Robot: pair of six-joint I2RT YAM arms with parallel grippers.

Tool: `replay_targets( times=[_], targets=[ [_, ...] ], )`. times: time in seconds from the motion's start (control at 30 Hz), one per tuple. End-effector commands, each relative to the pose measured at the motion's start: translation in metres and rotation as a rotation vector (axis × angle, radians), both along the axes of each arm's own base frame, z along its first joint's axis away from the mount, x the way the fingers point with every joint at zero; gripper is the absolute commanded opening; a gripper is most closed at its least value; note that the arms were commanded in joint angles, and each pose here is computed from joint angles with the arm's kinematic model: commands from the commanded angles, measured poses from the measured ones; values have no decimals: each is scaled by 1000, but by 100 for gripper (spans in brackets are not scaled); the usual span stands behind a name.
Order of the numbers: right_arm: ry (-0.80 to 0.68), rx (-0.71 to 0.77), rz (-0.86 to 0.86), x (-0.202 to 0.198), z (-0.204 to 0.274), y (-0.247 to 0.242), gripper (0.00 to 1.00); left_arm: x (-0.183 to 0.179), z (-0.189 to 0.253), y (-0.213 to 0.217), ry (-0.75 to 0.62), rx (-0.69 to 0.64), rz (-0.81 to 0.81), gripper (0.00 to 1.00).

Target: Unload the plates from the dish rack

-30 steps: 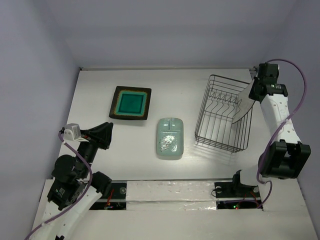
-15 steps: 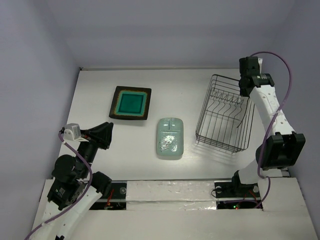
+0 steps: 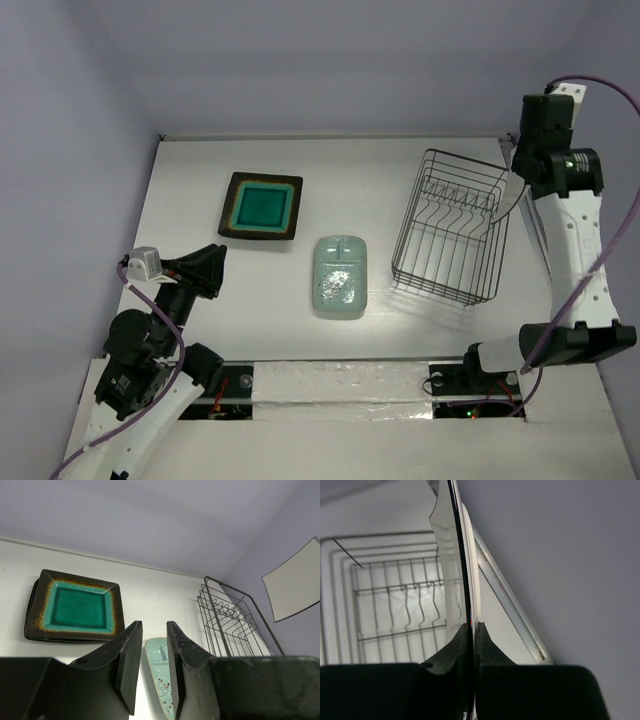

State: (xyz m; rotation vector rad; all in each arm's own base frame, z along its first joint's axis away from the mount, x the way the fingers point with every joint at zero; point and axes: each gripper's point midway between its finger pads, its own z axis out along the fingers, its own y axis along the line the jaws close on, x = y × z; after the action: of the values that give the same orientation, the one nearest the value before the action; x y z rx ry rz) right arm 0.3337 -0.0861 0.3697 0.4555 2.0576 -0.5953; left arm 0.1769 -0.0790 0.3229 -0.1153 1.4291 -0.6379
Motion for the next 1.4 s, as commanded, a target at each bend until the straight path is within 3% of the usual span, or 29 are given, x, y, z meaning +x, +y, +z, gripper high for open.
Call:
replay_targets(
  times=[0.0,0.07,0.27,0.47,0.73,0.9,1.1,1.33,1.37],
  targets=[
    [-370,84,-2,-13,91,6,0,0,11,-2,-37,-16,-9,23],
    [-476,195,53,-13,107,25,0,0,10,-2,-34,-14,-9,23],
    [-738,683,466,15,136,153,0,2,8,-4,-22,-10,-10,23],
    [-777,1061,767,49,127,304,0,3,4,-4,-5,-9,-11,23],
    [-808,1456,801,95,87,438,0,8,-2,-8,28,6,-12,23],
    [-757,1552,736,128,32,497,0,13,-8,-11,53,22,-12,23],
    [-681,1606,700,131,-13,533,0,14,-8,-12,56,20,-12,23],
    [-580,1602,578,128,-91,539,0,16,-10,-13,66,28,-12,23],
    [-569,1594,567,129,-99,539,5,16,-11,-13,66,28,-12,23]
  ],
)
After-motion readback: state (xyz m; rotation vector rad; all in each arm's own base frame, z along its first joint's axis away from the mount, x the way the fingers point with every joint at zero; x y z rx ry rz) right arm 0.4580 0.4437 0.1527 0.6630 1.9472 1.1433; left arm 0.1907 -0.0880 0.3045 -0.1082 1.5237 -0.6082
